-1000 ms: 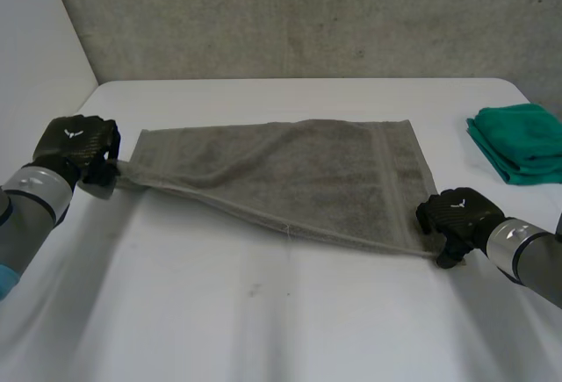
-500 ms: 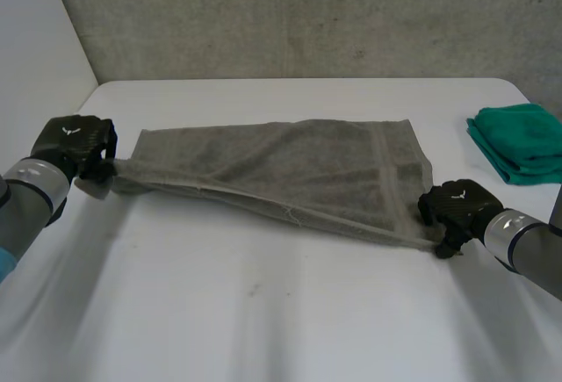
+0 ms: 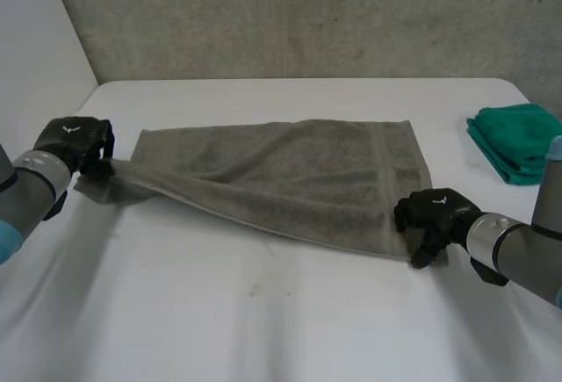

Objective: Fold the laundry.

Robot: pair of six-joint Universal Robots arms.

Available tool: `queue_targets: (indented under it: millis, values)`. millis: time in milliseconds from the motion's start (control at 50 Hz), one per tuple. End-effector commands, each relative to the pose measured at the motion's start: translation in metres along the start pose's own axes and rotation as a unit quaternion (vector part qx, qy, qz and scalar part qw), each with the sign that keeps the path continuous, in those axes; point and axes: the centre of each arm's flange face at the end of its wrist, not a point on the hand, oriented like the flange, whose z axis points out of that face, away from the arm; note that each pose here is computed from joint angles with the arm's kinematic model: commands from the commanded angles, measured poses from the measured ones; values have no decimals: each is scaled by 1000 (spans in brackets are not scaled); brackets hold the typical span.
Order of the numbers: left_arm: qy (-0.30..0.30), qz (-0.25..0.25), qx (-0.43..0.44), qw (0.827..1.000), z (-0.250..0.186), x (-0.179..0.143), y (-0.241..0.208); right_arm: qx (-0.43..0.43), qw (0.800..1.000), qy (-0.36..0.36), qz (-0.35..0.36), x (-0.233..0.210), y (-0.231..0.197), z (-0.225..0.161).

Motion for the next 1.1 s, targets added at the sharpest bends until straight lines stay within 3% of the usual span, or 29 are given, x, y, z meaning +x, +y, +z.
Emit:
queue_targets:
  millis: [20, 920, 1100]
  values:
    - [-3, 0, 2, 1000, 3, -2, -1, -6, 1000, 3, -5, 4, 5, 10]
    - [2, -6, -7, 1000, -2, 1, 0, 31, 998, 29, -43, 17, -2, 28]
    - [10, -18, -20, 1000, -11, 5, -3, 58, 996, 46, -41, 21, -29, 2]
